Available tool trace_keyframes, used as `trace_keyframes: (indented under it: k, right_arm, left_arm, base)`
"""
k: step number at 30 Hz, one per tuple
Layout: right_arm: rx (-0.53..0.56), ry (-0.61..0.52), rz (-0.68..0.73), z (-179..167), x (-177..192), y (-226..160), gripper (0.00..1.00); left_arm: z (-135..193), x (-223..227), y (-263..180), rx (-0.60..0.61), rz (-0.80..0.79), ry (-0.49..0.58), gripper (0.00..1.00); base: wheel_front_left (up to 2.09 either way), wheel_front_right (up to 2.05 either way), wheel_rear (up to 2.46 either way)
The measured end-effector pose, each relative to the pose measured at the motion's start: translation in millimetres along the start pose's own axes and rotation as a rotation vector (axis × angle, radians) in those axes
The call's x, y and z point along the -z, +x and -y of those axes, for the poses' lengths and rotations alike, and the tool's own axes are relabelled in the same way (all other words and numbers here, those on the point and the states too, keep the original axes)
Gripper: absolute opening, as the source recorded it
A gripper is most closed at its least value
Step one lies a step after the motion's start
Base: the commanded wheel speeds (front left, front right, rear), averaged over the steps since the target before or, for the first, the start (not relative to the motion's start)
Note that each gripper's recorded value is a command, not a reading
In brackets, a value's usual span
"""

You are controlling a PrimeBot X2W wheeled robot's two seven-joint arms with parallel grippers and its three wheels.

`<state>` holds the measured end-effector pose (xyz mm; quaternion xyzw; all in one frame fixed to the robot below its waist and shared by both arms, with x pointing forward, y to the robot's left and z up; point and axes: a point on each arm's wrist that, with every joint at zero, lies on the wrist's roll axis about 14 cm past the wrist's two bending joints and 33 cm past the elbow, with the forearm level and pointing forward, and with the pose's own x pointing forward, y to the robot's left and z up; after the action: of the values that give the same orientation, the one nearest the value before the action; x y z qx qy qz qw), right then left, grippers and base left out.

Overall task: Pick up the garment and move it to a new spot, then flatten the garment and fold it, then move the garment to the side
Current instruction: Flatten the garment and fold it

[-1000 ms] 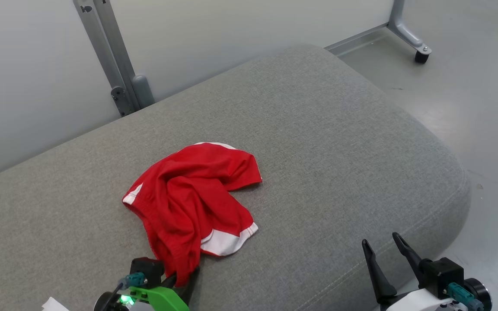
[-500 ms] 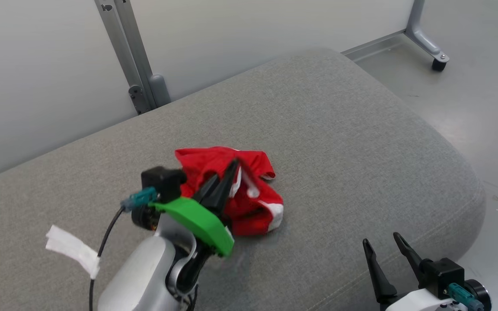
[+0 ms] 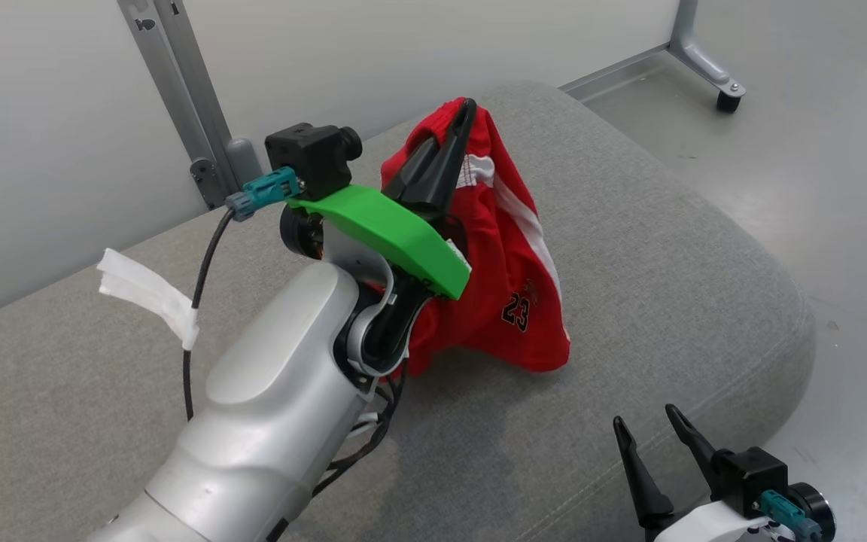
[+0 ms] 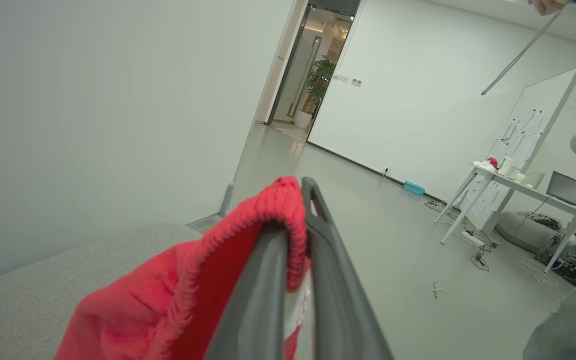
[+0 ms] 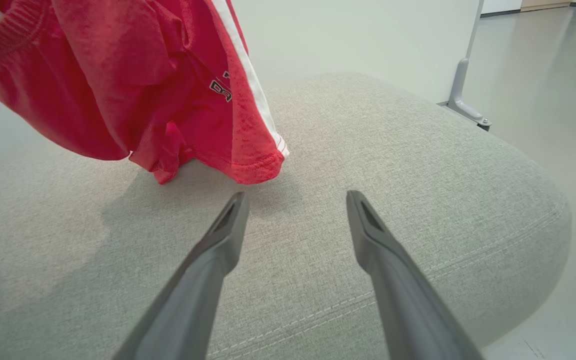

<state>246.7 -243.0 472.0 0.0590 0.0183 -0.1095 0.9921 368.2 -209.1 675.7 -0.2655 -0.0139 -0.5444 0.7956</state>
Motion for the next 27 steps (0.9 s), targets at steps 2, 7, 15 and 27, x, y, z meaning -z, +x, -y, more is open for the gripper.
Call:
trace_keyframes:
  k: [2,7,15,27]
  right_arm:
    - [0.007,0.001,0.000,2,1,0,1.00]
    - [-0.021,0.005,-0.003,-6,2,7,1.00]
    - [-0.121,0.004,-0.014,-35,5,24,1.00]
    - [-0.266,-0.012,-0.021,-76,4,40,1.00]
  left_arm:
    - [-6,9,0,-0.052,-0.031,-0.033,0.00]
    - [-60,56,-34,-0.287,-0.190,-0.036,0.00]
    - [-141,116,-156,-0.636,-0.425,-0.178,0.00]
    - [-197,95,-294,-0.975,-0.450,-0.114,0.00]
  base:
    - [0.00,0.00,0.00]
    - [0.00,0.00,0.00]
    - [0.00,0.00,0.00]
    - [0.00,0.00,0.00]
